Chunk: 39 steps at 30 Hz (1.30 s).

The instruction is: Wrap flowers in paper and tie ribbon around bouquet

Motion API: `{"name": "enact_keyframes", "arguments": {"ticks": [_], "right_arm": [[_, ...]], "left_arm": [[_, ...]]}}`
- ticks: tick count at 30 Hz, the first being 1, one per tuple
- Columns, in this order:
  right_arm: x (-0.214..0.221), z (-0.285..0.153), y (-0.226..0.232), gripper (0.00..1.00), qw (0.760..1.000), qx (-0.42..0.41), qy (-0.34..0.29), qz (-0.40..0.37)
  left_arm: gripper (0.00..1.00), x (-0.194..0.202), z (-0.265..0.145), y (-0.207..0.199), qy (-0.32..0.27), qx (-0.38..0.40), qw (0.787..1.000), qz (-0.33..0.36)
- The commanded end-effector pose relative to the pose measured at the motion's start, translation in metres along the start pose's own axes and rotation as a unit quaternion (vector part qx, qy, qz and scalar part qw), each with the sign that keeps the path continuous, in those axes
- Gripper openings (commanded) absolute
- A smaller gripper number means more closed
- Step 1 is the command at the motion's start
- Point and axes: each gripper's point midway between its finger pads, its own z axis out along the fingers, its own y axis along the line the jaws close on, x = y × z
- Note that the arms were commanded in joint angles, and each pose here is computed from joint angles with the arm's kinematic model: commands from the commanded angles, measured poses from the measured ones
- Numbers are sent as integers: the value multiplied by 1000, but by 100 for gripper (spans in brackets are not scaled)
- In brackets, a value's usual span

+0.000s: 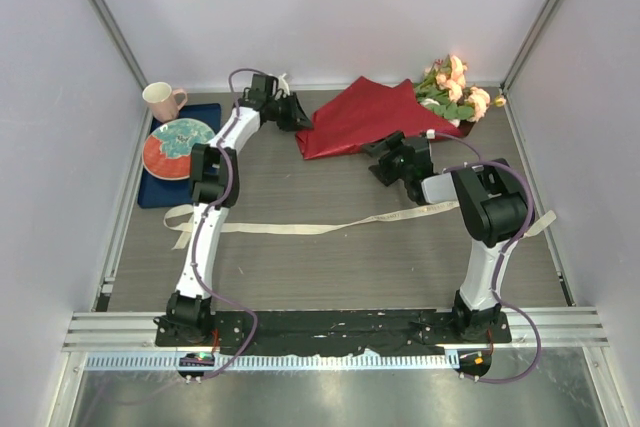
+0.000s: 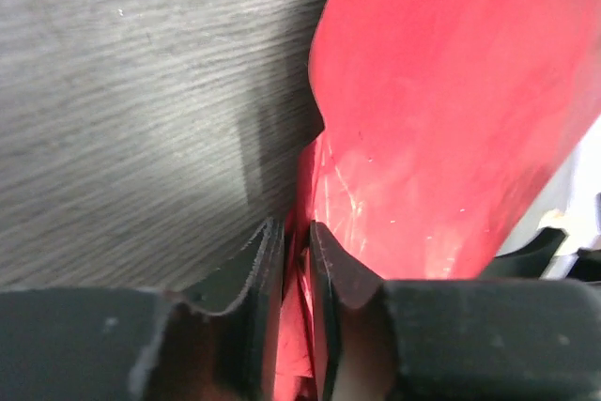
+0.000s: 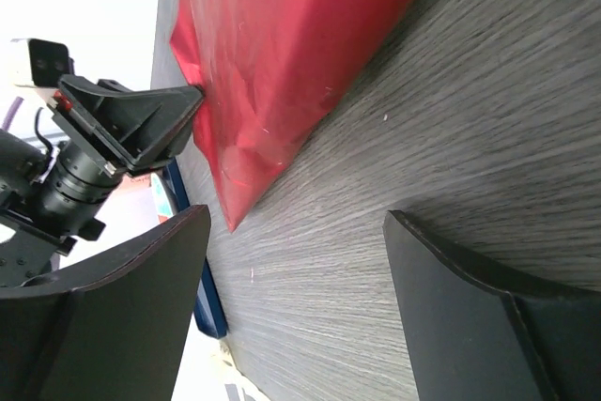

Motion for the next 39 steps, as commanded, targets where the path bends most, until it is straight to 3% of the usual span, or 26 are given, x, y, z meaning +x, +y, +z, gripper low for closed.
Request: {"name": "enact_keyframes", "arguments": {"ticks": [1,8,14,25,28,29,32,34,35,39], "right_arm": [[-10,-1,0,83,999,0,-37,16],[-21,-11,-19,86,998,13,-55,8],[-35,-16,-34,87,997,26,-74,0],[-74,-20,-60,80,991,16,-134,27],[-79,-20,-60,68,991,0,-131,28],[-83,-22,-60,56,991,-7,-133,28],[-89,-24,-60,36,991,-19,-132,15],[-85,-23,-59,27,993,-28,-112,9],[-85,-21,-56,17,994,-37,-104,4],[-76,-25,-45,0,996,-59,-60,-14]], "left_arm": [[18,21,1,-13,25,11,997,-74],[6,55,-13,-53,35,20,993,-108],[4,99,-13,-83,48,22,990,-132],[3,118,-18,-139,35,58,988,-141],[3,125,-19,-145,41,59,987,-146],[3,125,-21,-147,41,60,987,-145],[5,127,-25,-150,39,58,987,-145],[12,117,-32,-159,21,67,988,-135],[16,118,-36,-160,21,68,988,-136],[32,116,-59,-175,13,79,989,-123]]}}
